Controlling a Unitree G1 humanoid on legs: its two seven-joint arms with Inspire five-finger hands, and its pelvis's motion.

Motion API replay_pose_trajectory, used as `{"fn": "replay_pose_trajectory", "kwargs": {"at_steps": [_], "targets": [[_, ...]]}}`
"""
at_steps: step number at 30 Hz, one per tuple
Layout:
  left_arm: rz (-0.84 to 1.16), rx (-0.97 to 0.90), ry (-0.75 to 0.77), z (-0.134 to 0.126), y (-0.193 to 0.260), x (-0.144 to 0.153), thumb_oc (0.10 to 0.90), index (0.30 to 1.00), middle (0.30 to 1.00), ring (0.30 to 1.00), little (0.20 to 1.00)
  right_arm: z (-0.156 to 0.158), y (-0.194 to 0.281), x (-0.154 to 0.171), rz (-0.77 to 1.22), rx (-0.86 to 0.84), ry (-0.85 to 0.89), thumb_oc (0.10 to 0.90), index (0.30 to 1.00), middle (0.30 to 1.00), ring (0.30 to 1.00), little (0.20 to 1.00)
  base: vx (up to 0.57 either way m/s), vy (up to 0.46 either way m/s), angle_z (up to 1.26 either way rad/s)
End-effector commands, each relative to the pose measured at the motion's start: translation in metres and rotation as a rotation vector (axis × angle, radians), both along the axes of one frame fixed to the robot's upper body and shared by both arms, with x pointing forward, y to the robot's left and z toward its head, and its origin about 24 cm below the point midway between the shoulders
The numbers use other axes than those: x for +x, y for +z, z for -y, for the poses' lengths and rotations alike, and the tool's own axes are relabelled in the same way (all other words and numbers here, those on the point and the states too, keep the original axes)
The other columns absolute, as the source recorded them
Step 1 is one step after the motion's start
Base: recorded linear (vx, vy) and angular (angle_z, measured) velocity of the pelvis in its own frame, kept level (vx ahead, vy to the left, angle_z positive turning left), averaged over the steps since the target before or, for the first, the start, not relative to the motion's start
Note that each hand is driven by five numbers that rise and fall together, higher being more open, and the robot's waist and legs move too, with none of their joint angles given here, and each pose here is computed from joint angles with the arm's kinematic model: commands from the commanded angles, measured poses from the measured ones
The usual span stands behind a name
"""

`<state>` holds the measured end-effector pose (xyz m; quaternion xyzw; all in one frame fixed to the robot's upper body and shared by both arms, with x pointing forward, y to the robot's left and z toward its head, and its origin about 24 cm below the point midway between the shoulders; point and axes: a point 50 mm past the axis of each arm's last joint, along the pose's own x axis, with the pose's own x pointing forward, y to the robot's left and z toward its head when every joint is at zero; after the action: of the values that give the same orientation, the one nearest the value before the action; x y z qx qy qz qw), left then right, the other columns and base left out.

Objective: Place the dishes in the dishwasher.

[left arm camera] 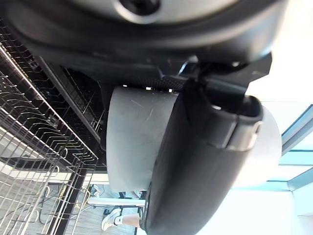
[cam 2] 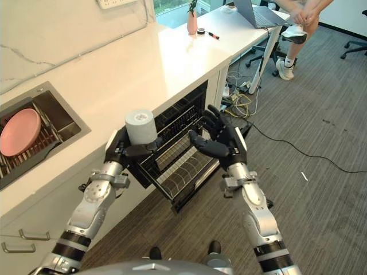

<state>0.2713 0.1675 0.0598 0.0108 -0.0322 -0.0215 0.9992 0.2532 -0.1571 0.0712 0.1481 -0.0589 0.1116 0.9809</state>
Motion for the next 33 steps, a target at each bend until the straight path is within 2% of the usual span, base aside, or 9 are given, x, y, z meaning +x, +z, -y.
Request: {"fn": "replay_pose_trajectory", "kwargs": {"at_steps": [1,4,7,14,19,24,33], "targets": [[0.346,0.115,0.021,0.005,0.072,0.025,0.400,0.300,0.300,0.300,0.300,-0.030,0.036,0.001,0.146,0.239,0.105,0.800,0.900,0.900,0.900,0.900,0.04,-0.047,0.00],[0.366,0.165,0.068,0.013,0.077,0.034,0.400,0.300,0.300,0.300,0.300,-0.046,0.045,-0.003,0.156,0.230,0.178,0.800,0.900,0.900,0.900,0.900,0.03,-0.046,-0.07],[0.407,0.303,0.153,0.024,0.082,0.046,0.400,0.300,0.300,0.300,0.300,-0.057,0.051,-0.004,0.167,0.245,0.182,0.800,0.900,0.900,0.900,0.900,0.02,-0.052,-0.05],[0.472,0.431,0.198,0.051,0.086,0.056,0.400,0.300,0.300,0.300,0.300,-0.091,0.077,0.004,0.252,0.232,0.183,0.800,0.900,0.900,0.900,0.900,0.00,-0.005,-0.01],[0.486,0.455,0.182,0.075,0.076,0.050,0.400,0.300,0.300,0.300,0.300,-0.110,0.086,0.012,0.290,0.223,0.103,0.800,0.900,0.900,0.900,0.900,0.00,0.000,0.00],[0.495,0.455,0.156,0.091,0.073,0.048,0.400,0.300,0.300,0.300,0.300,-0.128,0.089,0.024,0.229,0.321,0.055,0.800,0.900,0.900,0.900,0.900,0.00,0.008,0.05],[0.497,0.427,0.078,0.111,0.075,0.049,0.400,0.300,0.300,0.300,0.300,-0.136,0.095,0.034,0.204,0.361,0.033,0.800,0.900,0.900,0.900,0.900,0.00,0.004,0.18]]}}
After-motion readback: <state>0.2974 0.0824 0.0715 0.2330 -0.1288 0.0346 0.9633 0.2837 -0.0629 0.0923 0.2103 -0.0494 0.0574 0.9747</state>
